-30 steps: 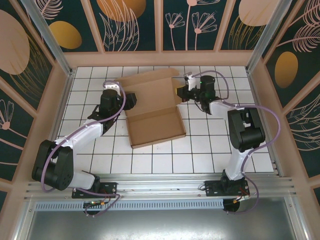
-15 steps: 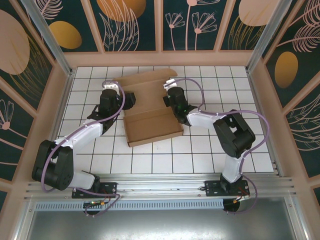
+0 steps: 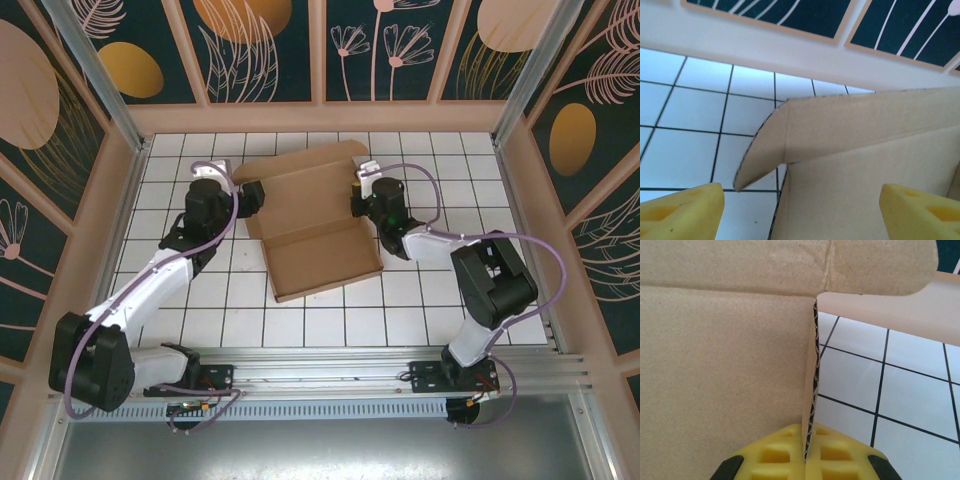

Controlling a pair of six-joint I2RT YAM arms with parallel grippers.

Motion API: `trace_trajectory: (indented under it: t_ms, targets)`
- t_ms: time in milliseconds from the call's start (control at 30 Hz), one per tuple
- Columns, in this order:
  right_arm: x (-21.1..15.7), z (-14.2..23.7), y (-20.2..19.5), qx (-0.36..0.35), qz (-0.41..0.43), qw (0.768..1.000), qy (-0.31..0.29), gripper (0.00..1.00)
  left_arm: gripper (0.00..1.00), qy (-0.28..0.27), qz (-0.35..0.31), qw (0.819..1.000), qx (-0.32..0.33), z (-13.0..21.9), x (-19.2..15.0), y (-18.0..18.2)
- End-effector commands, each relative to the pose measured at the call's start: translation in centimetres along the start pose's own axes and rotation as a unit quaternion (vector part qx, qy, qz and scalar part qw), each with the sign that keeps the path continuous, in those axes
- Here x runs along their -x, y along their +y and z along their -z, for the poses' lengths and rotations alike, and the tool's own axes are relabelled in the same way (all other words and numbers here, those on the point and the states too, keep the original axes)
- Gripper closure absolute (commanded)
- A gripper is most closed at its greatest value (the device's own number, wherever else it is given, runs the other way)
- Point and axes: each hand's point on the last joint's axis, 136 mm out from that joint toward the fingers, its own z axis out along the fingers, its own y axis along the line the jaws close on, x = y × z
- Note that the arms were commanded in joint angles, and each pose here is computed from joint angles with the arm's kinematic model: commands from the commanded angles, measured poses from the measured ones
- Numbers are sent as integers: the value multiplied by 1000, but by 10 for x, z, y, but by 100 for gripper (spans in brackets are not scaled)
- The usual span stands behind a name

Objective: Fold the paper box

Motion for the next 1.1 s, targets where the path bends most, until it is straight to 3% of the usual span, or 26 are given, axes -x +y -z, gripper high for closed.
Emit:
trace_trajectory:
  t_ms: [0,167,233,400,633,800,967,1067]
  targets:
    - [23,13,4,34,-18,998,-48,100,18,22,-26,999,-18,8,-14,10]
    - [18,16,0,42,-28,998,-48,100,20,65,-38,986,-147,15,-39,-16]
    - [18,17,0,42,-28,998,-49,100,24,94,-39,981,-167,13,-52,-21]
    - [20,20,-1,40,-27,997,-54,100,31,120,-31,981,-149,5,-73,-10]
    - [22,23,-4,33,-25,998,-57,100,50,138,-31,983,-117,-1,-88,5]
    - [21,23,-5,32,-25,998,-57,100,70,130,-39,986,-95,-2,-87,13]
    - [21,23,-3,34,-28,997,-55,100,96,140,-23,982,-121,-10,-90,4]
    - [22,23,-1,27,-28,998,-51,100,100,129,-10,984,-121,-12,-81,1]
